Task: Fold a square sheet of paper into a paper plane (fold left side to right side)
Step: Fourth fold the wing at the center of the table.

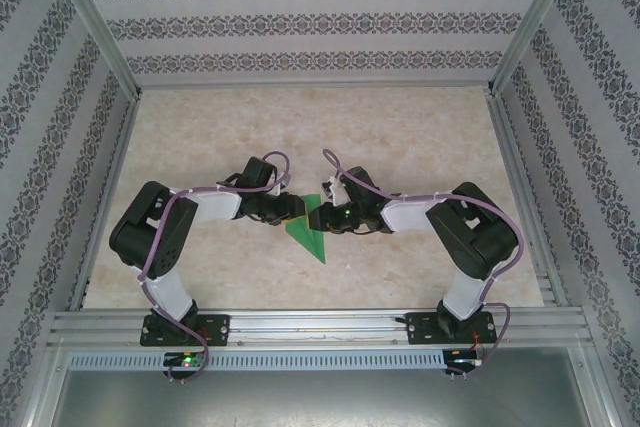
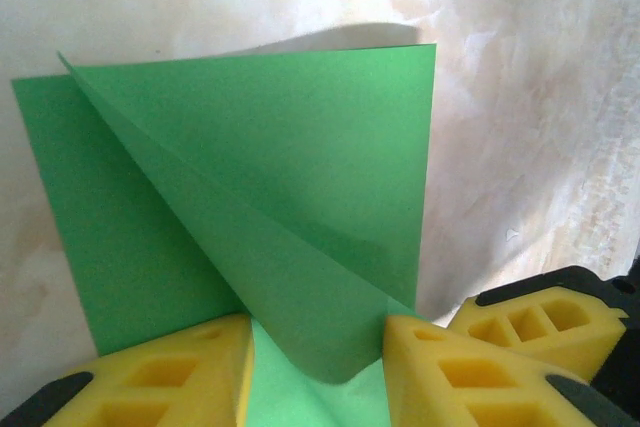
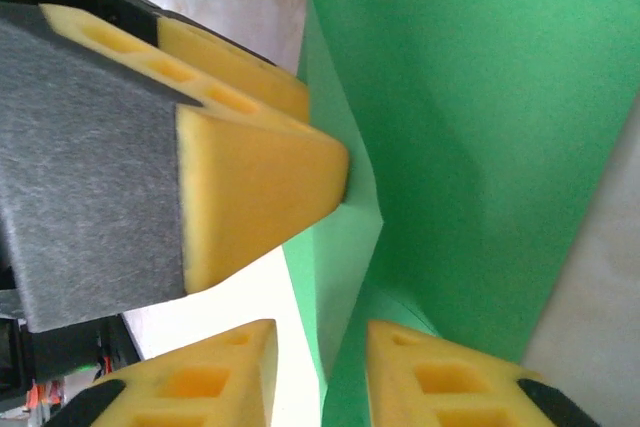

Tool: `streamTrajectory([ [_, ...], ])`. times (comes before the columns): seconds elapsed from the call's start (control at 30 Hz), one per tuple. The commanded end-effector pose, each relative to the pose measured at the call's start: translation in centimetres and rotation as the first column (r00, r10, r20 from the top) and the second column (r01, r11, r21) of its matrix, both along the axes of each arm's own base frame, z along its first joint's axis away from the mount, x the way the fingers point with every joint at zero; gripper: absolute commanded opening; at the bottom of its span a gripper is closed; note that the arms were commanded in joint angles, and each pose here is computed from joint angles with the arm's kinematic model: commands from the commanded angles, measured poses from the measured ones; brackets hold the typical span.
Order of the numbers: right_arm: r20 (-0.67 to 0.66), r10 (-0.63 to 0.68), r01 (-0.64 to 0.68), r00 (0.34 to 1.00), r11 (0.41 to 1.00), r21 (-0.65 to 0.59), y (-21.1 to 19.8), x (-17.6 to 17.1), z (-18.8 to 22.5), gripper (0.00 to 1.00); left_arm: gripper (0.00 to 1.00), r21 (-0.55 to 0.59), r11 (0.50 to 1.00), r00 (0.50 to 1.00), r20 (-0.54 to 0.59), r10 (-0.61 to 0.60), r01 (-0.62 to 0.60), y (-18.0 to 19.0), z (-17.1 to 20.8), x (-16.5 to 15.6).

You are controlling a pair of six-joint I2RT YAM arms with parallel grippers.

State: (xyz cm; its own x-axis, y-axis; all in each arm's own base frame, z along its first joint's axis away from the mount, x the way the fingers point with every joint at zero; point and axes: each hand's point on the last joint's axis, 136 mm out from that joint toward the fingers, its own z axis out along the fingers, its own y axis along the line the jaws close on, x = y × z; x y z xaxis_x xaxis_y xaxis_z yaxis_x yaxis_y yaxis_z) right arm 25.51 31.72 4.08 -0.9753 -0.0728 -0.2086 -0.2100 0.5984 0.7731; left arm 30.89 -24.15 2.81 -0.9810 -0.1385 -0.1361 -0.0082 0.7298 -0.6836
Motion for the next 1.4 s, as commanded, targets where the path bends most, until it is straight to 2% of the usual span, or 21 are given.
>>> streamTrajectory([
  [0.0, -0.011, 0.001, -0.001, 1.0, 1.0, -0.023, 0.1, 0.2, -0.6, 0.25, 0.38, 0.066, 0.998, 0.999, -0.035, -0.006, 0.009, 0.7, -1.5, -0.9],
  [0.2, -0.013, -0.005, 0.005, 1.0, 0.999, -0.046, -0.2, 0.1, -1.1, 0.14, 0.38, 0.068, 0.998, 0.999, -0.036, -0.006, 0.009, 0.7, -1.5, -0.9],
  [0.4, 0.004, -0.014, 0.014, 1.0, 0.996, -0.085, -0.9, 0.1, -1.2, 0.09, 0.38, 0.07, 0.998, 0.999, -0.033, -0.006, 0.008, 0.7, -1.5, -0.8],
  [1.37, 0.051, -0.038, 0.046, 0.998, 0.986, -0.163, -2.2, 1.3, -1.1, 0.08, 0.38, 0.073, 0.997, 0.999, -0.034, -0.008, 0.01, 0.8, -1.5, -0.8],
])
